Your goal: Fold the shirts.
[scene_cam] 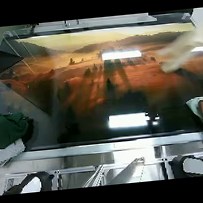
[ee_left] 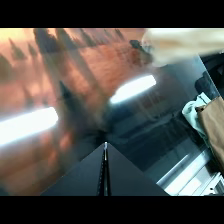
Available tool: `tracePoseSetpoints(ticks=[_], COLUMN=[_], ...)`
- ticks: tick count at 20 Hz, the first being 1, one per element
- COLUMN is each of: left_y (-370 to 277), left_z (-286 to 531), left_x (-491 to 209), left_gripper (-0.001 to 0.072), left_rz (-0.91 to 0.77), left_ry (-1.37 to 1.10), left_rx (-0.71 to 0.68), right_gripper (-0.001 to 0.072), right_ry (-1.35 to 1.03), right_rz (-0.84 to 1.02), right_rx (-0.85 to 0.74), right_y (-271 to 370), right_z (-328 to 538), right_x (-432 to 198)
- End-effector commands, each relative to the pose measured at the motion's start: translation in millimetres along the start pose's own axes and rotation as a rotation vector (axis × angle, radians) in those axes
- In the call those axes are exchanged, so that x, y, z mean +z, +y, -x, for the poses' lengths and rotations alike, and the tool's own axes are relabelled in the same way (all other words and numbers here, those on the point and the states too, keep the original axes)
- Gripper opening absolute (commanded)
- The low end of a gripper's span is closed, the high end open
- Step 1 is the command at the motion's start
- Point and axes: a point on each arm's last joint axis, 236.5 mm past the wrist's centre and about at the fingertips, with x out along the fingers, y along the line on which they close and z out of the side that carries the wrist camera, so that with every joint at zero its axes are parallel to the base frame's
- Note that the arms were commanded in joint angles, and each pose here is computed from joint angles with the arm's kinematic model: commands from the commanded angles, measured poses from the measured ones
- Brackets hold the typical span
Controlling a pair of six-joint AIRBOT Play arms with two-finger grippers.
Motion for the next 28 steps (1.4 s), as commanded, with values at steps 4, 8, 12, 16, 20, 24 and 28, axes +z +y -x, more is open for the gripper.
tracePoseSetpoints(ticks=[4,8,12,16,20,24,28], left_y=[0,1,1,1,1,0,-5], left_z=[0,0,0,0,0,0,-5], left_x=[0,1,1,1,1,0,-3], left_gripper=[0.0027,0.0026,0.0026,0.0027,0.0026,0.0026,0.0027], left_rz=[0.002,0.007,0.032,0.038,0.038,0.038,0.028], left_ry=[0.002,-0.003,-0.004,-0.006,-0.006,-0.002,0.016], left_rx=[-0.001,0.002,0.002,0.003,0.002,0.001,-0.012], right_gripper=[0.0022,0.0022,0.0022,0.0022,0.0021,0.0022,0.0022], right_ry=[0.035,0.048,-0.095,-0.288,-0.066,0.118,0.11], right_rz=[-0.281,-0.269,-0.132,-0.051,-0.085,-0.17,-0.359], right_rx=[-0.295,-0.306,-0.073,0.106,-0.046,-0.339,-0.606], right_y=[-153,-179,-130,-75,-119,-190,-255], right_z=[66,64,52,80,60,77,125], right_x=[-6,-2,44,88,43,-7,-55])
